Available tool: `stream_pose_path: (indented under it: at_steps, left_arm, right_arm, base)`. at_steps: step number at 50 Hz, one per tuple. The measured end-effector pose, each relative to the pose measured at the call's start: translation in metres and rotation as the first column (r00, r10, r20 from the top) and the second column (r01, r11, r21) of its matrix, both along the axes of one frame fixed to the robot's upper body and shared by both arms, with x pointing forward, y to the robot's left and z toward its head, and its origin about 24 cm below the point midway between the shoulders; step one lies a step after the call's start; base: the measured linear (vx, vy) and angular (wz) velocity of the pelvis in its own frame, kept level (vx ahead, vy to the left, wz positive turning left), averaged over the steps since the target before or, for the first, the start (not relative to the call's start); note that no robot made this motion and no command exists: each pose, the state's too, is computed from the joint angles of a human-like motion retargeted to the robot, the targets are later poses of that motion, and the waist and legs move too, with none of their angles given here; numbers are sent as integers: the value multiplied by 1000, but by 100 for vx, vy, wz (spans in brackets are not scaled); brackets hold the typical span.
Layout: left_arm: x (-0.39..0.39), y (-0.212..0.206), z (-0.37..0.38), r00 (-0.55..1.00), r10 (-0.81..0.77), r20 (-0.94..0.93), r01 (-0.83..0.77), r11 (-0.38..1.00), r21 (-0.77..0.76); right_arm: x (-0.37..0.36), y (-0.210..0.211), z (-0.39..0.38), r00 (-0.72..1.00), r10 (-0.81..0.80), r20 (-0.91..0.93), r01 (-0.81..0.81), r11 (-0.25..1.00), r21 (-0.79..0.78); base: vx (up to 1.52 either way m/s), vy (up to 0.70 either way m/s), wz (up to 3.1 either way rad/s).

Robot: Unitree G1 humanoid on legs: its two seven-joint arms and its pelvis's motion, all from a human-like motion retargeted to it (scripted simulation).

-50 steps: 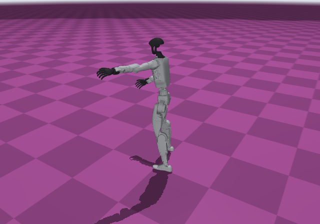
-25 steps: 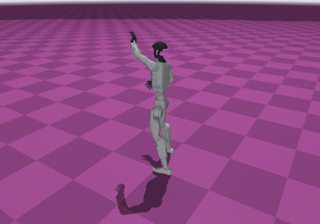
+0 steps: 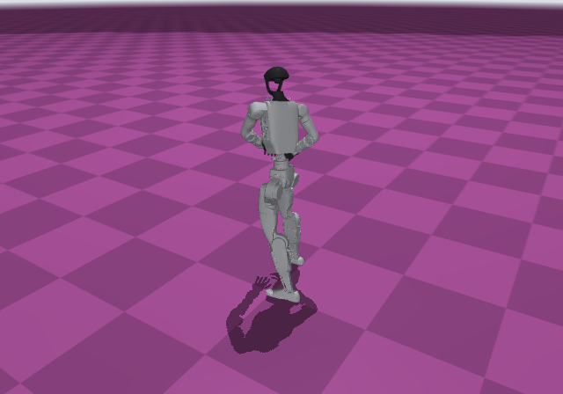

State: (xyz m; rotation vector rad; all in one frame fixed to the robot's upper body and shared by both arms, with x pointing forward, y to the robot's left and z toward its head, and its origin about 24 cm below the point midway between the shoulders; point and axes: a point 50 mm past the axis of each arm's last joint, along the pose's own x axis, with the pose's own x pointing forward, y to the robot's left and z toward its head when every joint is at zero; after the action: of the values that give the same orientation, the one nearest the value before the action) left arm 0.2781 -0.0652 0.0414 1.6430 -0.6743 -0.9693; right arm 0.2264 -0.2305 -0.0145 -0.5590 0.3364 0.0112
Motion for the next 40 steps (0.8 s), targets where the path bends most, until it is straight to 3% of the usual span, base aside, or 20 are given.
stream_pose_path:
  at_steps: [8, 13, 19, 22, 25, 28, 32, 36, 38, 40]
  left_arm:
    - [-1, 0, 11, 999, -36, -8, 36, 998, -60]
    - [10, 16, 28, 997, 11, -70, -28, 968, -250]
    - [11, 44, 38, 995, 70, -71, -97, 842, -530]
    - [12, 63, 33, 971, 124, -205, -224, 774, -592]
    - [16, 92, 17, 879, 215, -425, -446, 684, -577]
    - [20, 136, -2, 782, 353, -513, -615, 568, -546]
    - [19, 207, -30, 568, 536, -625, -823, 351, -447]
    - [10, 290, -61, 181, 578, -796, -967, -44, -251]
    - [-3, 334, -77, -44, 534, -844, -945, -296, -138]
    - [-22, 375, -88, -254, 425, -869, -821, -570, -39]
  right_arm:
    - [-21, -9, -8, 999, 1, -51, 1, 999, 37]
    - [-30, -3, -21, 995, -27, -93, 46, 977, 206]
    - [-54, 5, -47, 979, -119, -163, 153, 965, 212]
    - [-66, 13, -64, 958, -146, -246, 208, 946, 249]
    - [-79, 20, -79, 924, -123, -363, 245, 918, 313]
    - [-90, 22, -90, 893, -97, -439, 272, 895, 355]
    - [-95, 29, -97, 877, -72, -476, 270, 892, 362]
    - [-87, 40, -98, 885, -41, -464, 226, 908, 352]
    - [-84, 42, -97, 892, -40, -451, 216, 914, 345]
    - [-82, 41, -95, 901, -60, -431, 220, 917, 333]
  base:
    - [2, -6, 32]
    - [-1, -7, 51]
    - [-2, -2, 64]
    - [2, 6, 62]
    - [4, 10, 55]
    - [4, 12, 57]
    - [3, 9, 72]
    - [2, 6, 98]
    - [2, 1, 126]
    - [3, -4, 139]
